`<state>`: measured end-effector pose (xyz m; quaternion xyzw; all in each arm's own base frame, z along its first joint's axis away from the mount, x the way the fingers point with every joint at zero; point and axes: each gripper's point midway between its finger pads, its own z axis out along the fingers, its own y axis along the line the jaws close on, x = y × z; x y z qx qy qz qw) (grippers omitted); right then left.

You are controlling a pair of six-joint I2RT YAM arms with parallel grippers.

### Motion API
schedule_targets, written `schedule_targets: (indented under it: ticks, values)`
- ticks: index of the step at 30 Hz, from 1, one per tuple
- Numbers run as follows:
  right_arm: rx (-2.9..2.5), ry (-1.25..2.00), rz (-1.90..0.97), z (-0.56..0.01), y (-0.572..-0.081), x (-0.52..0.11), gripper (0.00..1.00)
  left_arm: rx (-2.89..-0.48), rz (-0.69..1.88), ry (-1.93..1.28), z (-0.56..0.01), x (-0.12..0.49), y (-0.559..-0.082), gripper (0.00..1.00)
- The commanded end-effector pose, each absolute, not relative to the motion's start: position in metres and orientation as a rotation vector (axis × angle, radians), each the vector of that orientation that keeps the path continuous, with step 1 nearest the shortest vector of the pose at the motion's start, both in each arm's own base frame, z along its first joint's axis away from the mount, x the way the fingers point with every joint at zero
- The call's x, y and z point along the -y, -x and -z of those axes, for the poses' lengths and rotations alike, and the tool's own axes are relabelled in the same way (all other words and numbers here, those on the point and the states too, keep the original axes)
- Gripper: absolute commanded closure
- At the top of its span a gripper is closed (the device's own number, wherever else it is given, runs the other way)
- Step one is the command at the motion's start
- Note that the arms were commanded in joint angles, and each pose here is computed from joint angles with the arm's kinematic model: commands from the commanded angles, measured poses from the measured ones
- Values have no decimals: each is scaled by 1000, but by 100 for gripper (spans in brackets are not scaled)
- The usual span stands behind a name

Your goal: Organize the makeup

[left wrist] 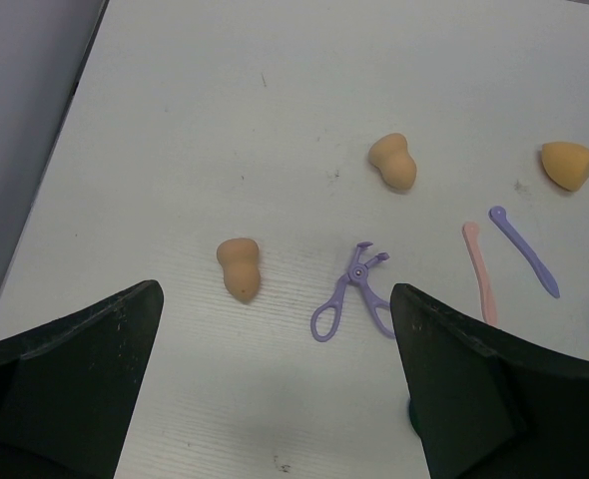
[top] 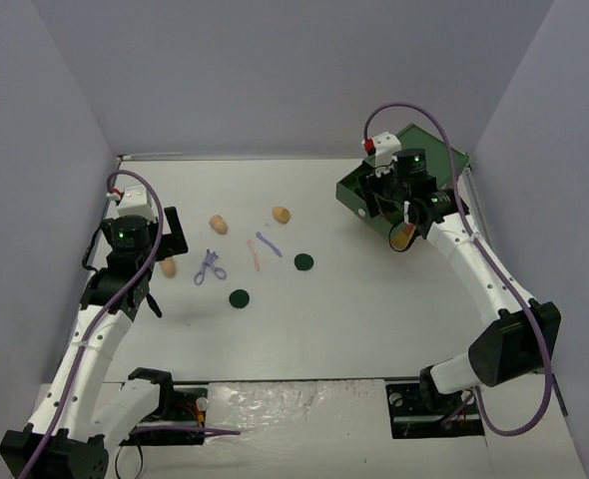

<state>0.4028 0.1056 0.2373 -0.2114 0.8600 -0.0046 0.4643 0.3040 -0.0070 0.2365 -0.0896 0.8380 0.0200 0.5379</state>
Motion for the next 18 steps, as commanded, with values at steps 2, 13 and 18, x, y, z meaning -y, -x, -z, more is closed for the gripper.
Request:
schedule_targets:
  ticks: [2, 13, 18]
  values:
    - [-1957, 531, -158, -290, -407, -140, 18, -1921, -29, 225, -260, 7, -312, 3]
    - [-1989, 696, -379, -246, -379, -229, 16, -1923, -28, 225, -260, 7, -311, 3]
    - [-2073, 668, -299, -207, -389, -220, 16, -1920, -28, 225, -261, 7, -311, 3]
